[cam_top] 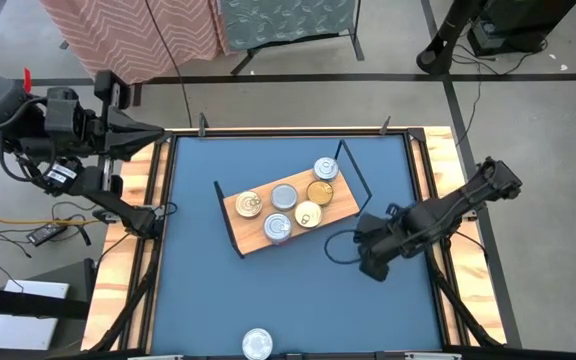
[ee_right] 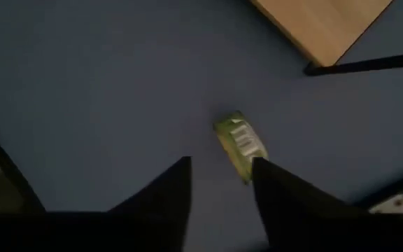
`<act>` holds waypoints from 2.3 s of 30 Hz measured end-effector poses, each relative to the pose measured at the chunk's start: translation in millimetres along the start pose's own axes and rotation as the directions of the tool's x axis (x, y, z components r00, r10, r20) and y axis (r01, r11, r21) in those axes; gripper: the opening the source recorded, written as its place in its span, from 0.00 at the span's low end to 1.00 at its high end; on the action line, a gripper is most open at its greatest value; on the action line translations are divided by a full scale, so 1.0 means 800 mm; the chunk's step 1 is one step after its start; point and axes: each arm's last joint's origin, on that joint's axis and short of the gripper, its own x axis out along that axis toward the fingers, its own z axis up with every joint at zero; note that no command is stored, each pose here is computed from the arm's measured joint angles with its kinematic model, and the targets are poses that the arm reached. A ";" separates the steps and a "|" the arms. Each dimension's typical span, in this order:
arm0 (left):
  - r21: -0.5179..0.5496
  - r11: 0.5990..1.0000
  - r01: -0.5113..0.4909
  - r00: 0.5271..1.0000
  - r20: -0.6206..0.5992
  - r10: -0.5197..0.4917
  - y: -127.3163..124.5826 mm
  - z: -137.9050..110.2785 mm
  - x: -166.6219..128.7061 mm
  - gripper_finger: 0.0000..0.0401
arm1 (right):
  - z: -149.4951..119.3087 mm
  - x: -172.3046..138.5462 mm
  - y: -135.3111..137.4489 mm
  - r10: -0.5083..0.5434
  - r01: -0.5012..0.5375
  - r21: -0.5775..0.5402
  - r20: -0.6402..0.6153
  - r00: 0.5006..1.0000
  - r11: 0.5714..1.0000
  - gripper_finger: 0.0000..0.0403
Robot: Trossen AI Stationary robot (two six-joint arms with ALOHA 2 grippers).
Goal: Stack canned seafood by type on shelf
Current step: Stack the green tuna can on top of the green tuna can on the shelf
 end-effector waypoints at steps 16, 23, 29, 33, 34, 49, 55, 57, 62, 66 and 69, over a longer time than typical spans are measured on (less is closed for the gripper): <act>0.023 0.994 0.107 0.992 -0.070 -0.105 -0.021 -0.013 0.035 0.03 | -0.031 0.053 -0.057 0.137 -0.173 -0.102 -0.292 0.946 0.980 0.80; 0.037 0.994 0.106 0.992 -0.069 -0.103 -0.026 -0.014 0.047 0.07 | -0.036 0.075 -0.067 0.224 -0.268 -0.123 -0.290 0.931 0.956 0.80; 0.036 0.994 0.099 0.994 -0.051 -0.097 -0.031 -0.013 0.060 0.10 | -0.027 0.095 -0.081 0.235 -0.301 -0.184 -0.312 0.921 0.936 0.83; 0.041 0.994 0.103 0.993 -0.068 -0.100 -0.037 -0.017 0.070 0.10 | -0.021 0.110 -0.089 0.244 -0.314 -0.221 -0.294 0.924 0.923 0.83; 0.042 0.994 0.104 0.992 -0.073 -0.101 -0.038 -0.018 0.073 0.10 | -0.020 0.114 -0.091 0.246 -0.316 -0.230 -0.287 0.926 0.920 0.83; 0.028 0.994 0.105 0.991 -0.087 -0.102 -0.049 -0.024 0.095 0.10 | -0.029 0.174 -0.107 0.284 -0.362 -0.253 -0.297 0.912 0.897 0.81; 0.027 0.995 0.094 0.992 -0.090 -0.091 -0.048 -0.025 0.095 0.10 | -0.030 0.191 -0.106 0.325 -0.381 -0.226 -0.246 0.913 0.897 0.77; 0.027 0.995 0.094 0.992 -0.090 -0.091 -0.048 -0.025 0.095 0.10 | -0.031 0.195 -0.106 0.323 -0.375 -0.218 -0.238 0.916 0.901 0.74; 0.028 0.996 0.090 0.992 -0.091 -0.087 -0.048 -0.025 0.095 0.10 | -0.032 0.196 -0.107 0.324 -0.375 -0.214 -0.239 0.916 0.902 0.61; 0.028 0.996 0.085 0.992 -0.093 -0.082 -0.048 -0.025 0.095 0.10 | -0.031 0.196 -0.105 0.333 -0.376 -0.187 -0.226 0.915 0.907 0.42; 0.029 0.996 0.085 0.992 -0.094 -0.082 -0.048 -0.025 0.095 0.10 | -0.027 0.196 -0.102 0.373 -0.407 -0.152 -0.210 0.904 0.901 0.36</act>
